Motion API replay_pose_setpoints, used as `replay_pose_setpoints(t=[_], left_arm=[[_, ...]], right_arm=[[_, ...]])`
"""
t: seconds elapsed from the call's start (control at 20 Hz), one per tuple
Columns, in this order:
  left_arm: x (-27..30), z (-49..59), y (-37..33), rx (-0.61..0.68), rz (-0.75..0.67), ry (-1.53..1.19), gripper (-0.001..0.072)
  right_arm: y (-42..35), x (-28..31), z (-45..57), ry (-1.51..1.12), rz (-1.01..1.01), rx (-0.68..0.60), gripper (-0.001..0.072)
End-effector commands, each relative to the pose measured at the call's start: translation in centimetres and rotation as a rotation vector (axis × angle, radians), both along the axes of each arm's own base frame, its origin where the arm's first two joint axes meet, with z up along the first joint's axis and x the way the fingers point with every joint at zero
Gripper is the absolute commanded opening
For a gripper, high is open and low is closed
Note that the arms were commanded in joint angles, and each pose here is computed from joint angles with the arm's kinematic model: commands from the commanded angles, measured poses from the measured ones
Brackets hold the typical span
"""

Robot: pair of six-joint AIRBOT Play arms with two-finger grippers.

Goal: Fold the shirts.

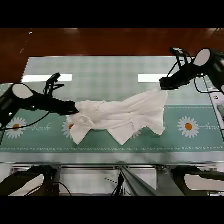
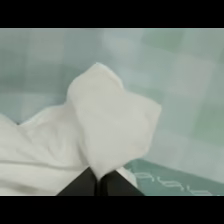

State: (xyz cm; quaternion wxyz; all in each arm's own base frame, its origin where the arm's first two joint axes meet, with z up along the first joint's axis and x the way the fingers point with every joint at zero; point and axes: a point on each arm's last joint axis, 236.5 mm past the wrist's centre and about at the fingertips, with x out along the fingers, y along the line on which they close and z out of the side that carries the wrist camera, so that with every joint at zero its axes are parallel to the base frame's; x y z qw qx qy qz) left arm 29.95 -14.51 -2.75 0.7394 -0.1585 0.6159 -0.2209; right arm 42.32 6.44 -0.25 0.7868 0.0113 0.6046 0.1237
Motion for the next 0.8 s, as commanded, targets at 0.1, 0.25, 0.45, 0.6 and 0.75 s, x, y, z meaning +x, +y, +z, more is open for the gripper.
replay_pose_setpoints(t=[0.1, 0.25, 0.45, 0.6, 0.75], left_arm=[[-1.2, -6.5, -0.1, 0.002, 0.036, 0.223, 0.0029], [-1.6, -5.6, 0.0, -0.014, 0.013, 0.256, 0.0171], [0.9, 0.9, 2.5, -0.062, 0.025, 0.216, 0.0428], [1.2, 5.7, 6.7, -0.026, 0.101, 0.129, 0.0428], [-2.5, 6.3, 8.6, 0.004, 0.143, 0.142, 0.0428]], right_arm=[[0.3, 3.0, -2.5, -0.051, -0.07, 0.029, 0.0025], [0.1, 3.1, -2.5, -0.052, -0.068, 0.022, 0.0058], [-0.7, 1.9, -0.9, -0.063, 0.026, -0.039, 0.0417], [-4.8, 0.9, 2.0, -0.096, -0.001, -0.158, 0.0416], [-10.0, -0.6, 3.3, -0.067, -0.123, -0.163, 0.0417]])
